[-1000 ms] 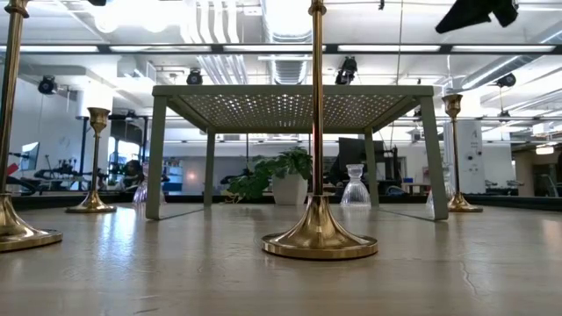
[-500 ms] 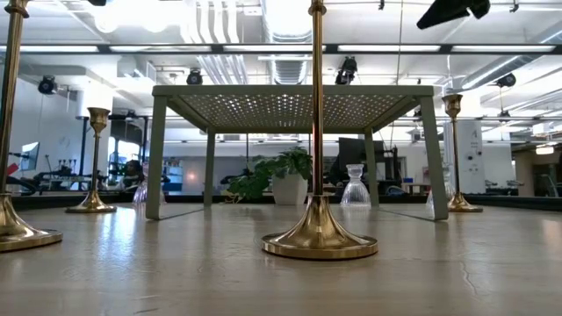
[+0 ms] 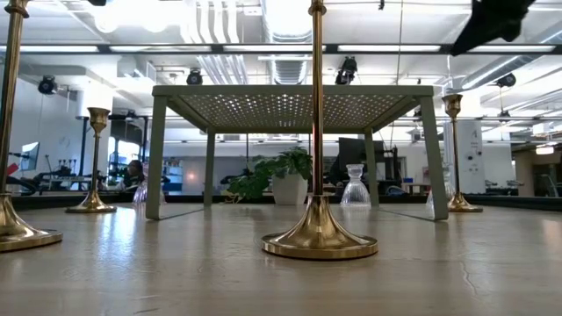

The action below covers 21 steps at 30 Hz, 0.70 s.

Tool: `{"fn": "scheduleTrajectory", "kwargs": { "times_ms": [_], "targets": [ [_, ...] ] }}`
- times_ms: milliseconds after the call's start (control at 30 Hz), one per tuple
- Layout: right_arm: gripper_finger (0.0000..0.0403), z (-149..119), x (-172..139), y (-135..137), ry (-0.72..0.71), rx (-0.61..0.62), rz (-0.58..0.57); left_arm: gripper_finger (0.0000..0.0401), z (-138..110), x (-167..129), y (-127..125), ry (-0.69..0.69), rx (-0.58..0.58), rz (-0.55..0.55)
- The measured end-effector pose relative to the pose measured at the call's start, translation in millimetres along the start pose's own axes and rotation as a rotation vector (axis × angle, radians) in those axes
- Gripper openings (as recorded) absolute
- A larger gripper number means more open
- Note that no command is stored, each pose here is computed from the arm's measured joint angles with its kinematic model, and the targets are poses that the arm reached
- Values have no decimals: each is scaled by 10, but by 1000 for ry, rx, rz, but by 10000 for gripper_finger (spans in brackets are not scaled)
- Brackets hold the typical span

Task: Pick & Place candle stick holders
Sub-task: Put the transparent candle holder on the shelf

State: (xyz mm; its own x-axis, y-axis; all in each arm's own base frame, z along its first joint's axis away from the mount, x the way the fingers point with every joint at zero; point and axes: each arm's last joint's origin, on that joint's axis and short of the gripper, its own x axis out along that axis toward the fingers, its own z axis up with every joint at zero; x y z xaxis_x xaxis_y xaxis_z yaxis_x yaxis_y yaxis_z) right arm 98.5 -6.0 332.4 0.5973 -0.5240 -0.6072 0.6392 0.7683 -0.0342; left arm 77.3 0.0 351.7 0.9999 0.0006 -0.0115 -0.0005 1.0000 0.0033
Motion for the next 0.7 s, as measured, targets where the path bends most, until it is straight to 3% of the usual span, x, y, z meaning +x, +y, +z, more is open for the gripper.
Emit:
{"fn": "scheduleTrajectory", "kwargs": {
  "times_ms": [267,700],
  "targets": [
    [8,-270,60,77,1,6,-29,45,-1,1,0,1,0,0],
    [8,-590,178,224,-25,134,-27,45,-1,1,0,1,0,0]
  ]
}}
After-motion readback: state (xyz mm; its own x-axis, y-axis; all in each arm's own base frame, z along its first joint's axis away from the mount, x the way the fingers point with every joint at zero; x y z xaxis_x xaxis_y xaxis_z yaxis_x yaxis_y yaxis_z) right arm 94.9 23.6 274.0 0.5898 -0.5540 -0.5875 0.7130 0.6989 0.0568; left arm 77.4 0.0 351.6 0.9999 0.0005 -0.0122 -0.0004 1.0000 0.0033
